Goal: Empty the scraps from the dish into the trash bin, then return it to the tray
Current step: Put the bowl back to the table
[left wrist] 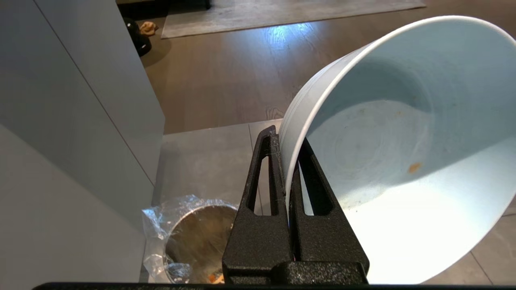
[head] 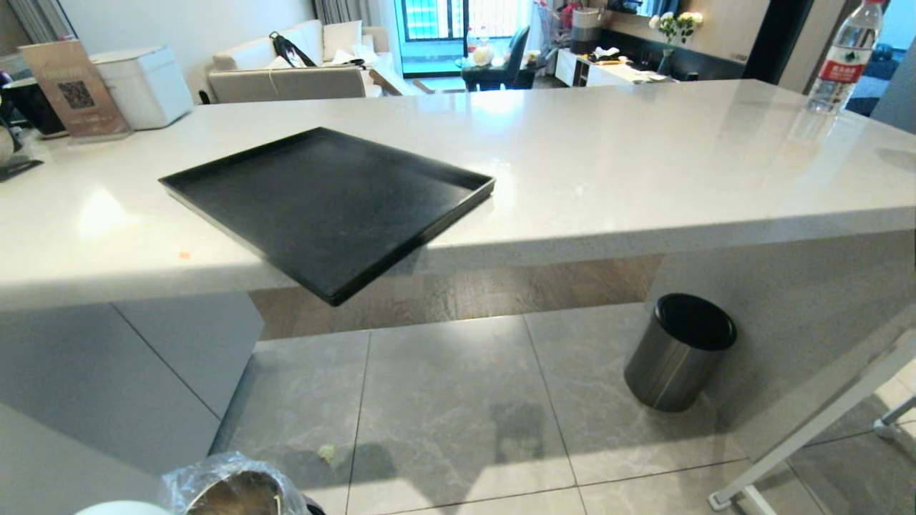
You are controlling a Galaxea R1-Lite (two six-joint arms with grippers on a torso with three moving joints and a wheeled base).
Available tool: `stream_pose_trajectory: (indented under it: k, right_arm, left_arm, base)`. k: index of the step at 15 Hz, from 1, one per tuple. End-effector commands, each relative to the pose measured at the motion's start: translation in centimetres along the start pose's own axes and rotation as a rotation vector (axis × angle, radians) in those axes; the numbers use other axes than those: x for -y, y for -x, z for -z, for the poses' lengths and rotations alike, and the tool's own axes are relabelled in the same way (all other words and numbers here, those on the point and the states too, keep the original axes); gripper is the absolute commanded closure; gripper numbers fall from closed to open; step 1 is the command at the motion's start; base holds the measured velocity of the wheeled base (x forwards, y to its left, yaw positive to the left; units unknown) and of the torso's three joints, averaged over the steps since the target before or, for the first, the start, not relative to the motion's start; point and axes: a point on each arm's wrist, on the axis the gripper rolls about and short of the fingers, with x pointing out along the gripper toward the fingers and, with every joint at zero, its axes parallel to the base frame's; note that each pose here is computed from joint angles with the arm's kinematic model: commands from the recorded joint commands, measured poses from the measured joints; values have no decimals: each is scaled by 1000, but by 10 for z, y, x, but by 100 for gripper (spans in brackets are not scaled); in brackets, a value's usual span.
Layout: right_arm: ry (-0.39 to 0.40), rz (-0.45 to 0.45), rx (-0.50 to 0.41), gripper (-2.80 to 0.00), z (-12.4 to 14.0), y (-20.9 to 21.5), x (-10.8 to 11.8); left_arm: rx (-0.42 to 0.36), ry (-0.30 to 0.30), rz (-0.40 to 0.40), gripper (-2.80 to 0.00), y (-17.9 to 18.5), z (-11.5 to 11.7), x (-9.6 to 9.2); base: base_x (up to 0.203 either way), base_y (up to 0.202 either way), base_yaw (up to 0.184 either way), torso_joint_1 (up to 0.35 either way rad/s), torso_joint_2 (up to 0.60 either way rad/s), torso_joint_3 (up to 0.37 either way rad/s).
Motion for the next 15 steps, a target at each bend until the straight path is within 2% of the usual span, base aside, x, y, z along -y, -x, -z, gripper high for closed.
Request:
stream_pose_trajectory:
  k: [1,8,15]
  right_arm:
    - [-1,-1,1,0,0,0,0]
    - [-1,0,2,0,0,0,0]
    - [0,0,2,0,0,0,0]
  left_arm:
    - [1,-1,0,0,0,0,0]
    - [1,-1,1,0,0,0,0]
    - [-1,-1,-1,0,0,0,0]
  base:
    - [0,0,0,18,-422,-400]
    - [0,0,0,72,-454,-386]
    - [0,0,0,149,-502,-362]
